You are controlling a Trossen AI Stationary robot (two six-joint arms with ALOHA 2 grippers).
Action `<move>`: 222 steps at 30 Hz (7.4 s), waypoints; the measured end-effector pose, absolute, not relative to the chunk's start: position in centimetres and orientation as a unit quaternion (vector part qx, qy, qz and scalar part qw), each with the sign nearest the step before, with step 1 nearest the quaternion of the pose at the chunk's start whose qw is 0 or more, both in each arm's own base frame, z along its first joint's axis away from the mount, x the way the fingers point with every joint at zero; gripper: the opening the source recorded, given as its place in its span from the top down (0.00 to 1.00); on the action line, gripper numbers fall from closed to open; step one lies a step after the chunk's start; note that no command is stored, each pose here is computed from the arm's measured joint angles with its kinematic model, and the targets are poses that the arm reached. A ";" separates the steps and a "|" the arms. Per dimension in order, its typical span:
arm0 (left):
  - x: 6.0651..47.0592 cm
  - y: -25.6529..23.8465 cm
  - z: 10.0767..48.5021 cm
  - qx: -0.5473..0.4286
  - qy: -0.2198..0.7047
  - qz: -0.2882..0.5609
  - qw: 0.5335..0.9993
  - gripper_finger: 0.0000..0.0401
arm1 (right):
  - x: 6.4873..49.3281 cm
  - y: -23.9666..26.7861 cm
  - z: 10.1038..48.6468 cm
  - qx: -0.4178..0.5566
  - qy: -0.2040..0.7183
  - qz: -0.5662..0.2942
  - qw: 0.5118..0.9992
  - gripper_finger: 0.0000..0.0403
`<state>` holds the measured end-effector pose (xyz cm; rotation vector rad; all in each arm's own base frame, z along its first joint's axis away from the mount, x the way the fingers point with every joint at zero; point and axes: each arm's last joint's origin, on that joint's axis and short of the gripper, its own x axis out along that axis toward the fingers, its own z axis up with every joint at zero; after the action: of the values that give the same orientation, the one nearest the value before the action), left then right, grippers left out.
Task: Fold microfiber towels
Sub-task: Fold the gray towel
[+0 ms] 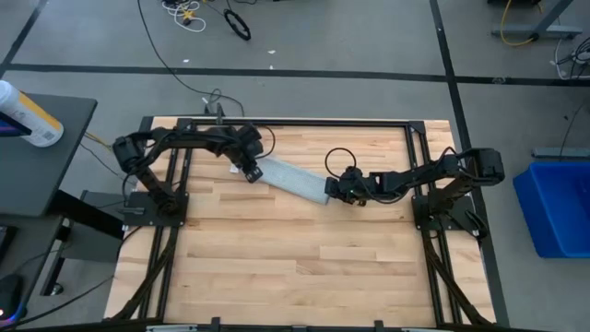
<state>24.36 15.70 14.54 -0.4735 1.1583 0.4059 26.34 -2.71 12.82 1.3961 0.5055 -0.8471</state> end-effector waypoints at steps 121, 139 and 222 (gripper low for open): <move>25.3 15.9 11.3 -0.252 0.556 0.142 0.780 1.00 | 30.8 -5.5 15.4 0.592 0.159 -0.289 0.736 0.99; 25.3 15.9 11.2 -0.249 0.556 0.137 0.781 1.00 | 39.1 -7.7 15.2 0.591 0.131 -0.217 0.766 0.99; 16.9 13.8 29.9 -0.292 0.204 0.226 0.907 1.00 | 50.8 -16.3 14.3 0.617 0.164 -0.182 0.748 0.99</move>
<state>16.94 13.81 29.88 -0.6031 0.4222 0.4666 50.83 -16.34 14.29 1.3495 0.3592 -0.3992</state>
